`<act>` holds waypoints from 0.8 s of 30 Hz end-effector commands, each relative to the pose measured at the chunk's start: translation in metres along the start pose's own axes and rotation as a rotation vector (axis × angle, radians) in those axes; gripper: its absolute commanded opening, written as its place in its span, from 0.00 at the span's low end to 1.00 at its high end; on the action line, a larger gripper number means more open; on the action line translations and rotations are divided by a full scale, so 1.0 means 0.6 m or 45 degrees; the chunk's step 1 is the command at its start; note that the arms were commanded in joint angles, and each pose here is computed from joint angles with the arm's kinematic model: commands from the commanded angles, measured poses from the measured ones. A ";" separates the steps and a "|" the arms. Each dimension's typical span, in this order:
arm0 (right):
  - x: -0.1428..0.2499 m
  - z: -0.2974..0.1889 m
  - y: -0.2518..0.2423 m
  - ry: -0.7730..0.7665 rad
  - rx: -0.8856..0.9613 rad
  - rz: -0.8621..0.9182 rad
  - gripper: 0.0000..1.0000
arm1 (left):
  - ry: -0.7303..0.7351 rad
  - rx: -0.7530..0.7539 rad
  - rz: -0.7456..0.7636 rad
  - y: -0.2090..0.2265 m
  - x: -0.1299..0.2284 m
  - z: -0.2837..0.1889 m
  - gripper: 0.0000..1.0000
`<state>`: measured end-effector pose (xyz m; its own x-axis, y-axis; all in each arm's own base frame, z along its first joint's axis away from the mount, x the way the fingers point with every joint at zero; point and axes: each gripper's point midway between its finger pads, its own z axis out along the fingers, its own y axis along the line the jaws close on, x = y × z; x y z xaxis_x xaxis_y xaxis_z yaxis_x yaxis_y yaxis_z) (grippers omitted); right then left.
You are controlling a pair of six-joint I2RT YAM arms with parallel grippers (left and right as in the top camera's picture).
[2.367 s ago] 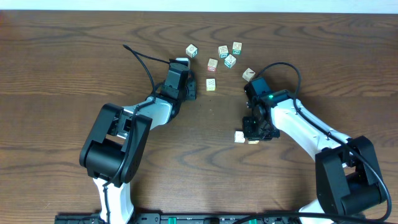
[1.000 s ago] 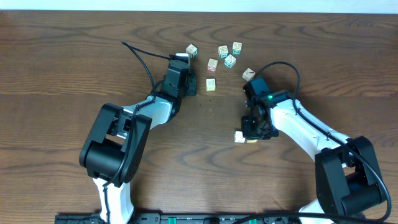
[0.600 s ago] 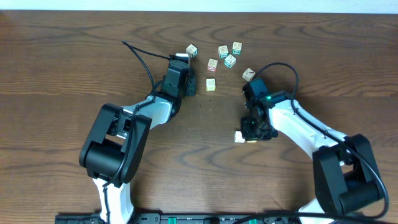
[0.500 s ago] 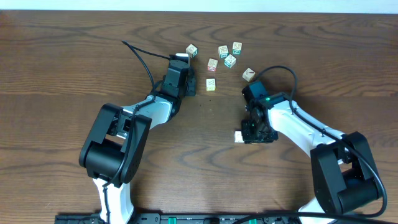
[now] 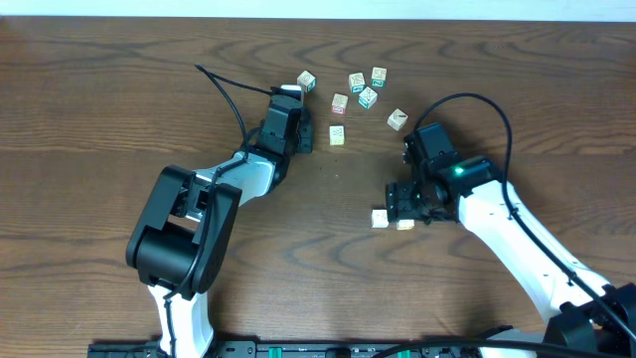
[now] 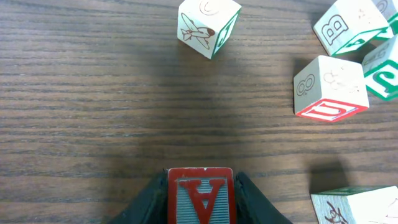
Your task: Lift 5 blocks
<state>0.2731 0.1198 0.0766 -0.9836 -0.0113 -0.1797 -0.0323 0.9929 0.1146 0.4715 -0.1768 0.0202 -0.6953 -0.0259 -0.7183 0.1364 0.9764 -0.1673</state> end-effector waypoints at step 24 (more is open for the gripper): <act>-0.257 0.090 -0.065 -0.062 -0.017 -0.118 0.92 | 0.500 -0.043 -0.049 -0.104 0.148 -0.157 0.13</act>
<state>0.4247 0.0816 0.0490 -0.9735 -0.0200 -0.2278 -0.0467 0.9926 0.1124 0.3430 -0.2210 0.0327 -0.9011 0.0965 -0.4228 0.1753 0.9728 -0.1516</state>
